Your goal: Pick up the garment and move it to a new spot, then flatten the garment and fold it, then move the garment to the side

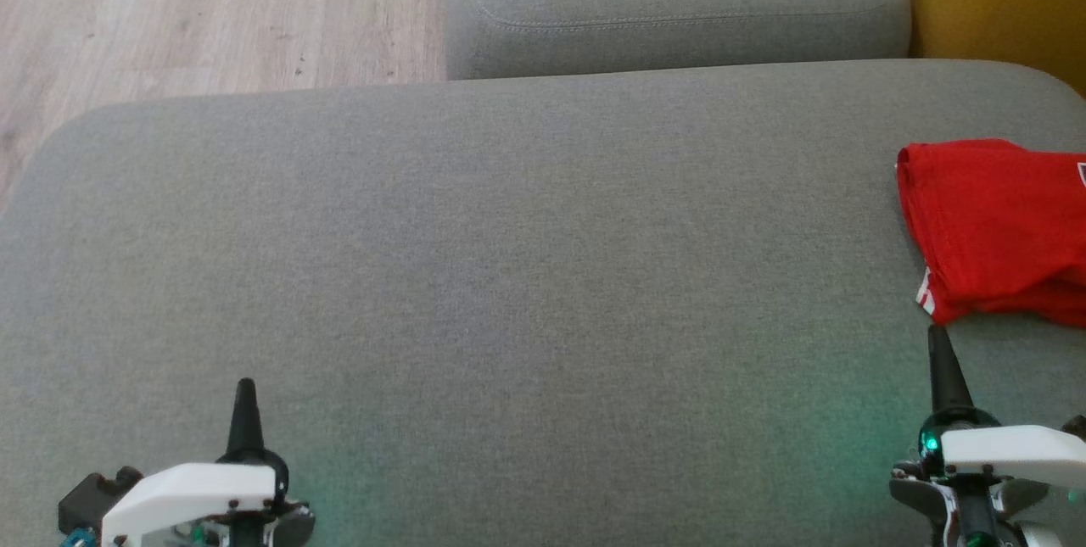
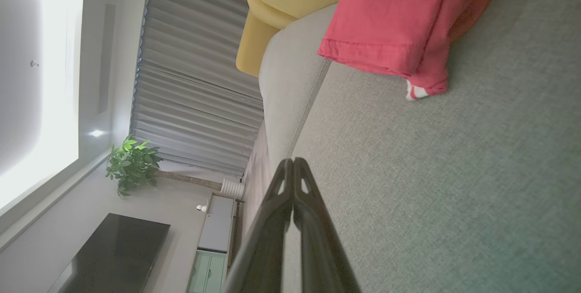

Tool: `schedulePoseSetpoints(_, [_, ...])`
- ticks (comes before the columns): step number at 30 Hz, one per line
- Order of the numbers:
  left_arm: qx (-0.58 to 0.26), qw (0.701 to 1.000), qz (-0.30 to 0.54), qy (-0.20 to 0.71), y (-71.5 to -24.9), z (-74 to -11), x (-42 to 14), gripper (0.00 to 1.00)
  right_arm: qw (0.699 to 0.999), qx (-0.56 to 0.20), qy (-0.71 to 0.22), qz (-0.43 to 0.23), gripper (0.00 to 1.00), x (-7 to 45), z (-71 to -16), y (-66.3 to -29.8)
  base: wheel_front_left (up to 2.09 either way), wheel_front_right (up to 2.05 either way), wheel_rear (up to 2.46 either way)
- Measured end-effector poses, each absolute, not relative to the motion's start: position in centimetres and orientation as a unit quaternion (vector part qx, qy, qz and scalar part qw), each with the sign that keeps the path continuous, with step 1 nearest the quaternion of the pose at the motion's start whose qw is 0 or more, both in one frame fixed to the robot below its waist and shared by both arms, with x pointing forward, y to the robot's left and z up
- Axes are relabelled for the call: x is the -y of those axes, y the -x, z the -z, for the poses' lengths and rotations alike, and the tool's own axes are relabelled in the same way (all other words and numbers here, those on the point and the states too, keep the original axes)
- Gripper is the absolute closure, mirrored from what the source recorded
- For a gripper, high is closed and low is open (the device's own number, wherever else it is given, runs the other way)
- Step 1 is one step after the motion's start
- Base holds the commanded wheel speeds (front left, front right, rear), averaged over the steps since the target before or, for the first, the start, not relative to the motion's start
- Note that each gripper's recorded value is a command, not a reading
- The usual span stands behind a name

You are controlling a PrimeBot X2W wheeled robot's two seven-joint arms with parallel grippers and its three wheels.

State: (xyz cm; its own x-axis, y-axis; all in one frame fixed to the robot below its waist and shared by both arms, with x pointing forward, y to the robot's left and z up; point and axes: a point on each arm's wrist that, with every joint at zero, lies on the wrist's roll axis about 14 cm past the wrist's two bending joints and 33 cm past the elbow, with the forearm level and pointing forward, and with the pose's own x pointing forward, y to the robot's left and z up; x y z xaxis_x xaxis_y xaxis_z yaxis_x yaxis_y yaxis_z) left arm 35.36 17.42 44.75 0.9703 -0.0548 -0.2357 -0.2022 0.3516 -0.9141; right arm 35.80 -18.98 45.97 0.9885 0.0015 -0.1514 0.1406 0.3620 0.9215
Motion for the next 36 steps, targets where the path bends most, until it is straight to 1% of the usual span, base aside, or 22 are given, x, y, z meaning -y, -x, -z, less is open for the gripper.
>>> schedulePoseSetpoints(17, [-0.085, 0.763, -0.041, 0.639, -36.2, -45.8, -18.1, 1.0, 0.766, -0.046, -0.639, 0.044, 1.0, 19.5, -46.8, -36.6, 0.0, 0.0, 0.0])
schedulePoseSetpoints(18, [-0.085, 0.763, -0.041, 0.639, -36.2, -45.8, -18.1, 1.0, 0.766, -0.046, -0.639, 0.044, 1.0, 19.5, -46.8, -36.6, 0.0, 0.0, 0.0])
schedulePoseSetpoints(36, [-0.044, 0.707, -0.028, 0.706, -37.3, -47.5, -19.0, 1.0, 0.701, -0.022, -0.712, 0.044, 1.0, 20.4, -47.7, -37.3, 0.0, 0.0, 0.0])
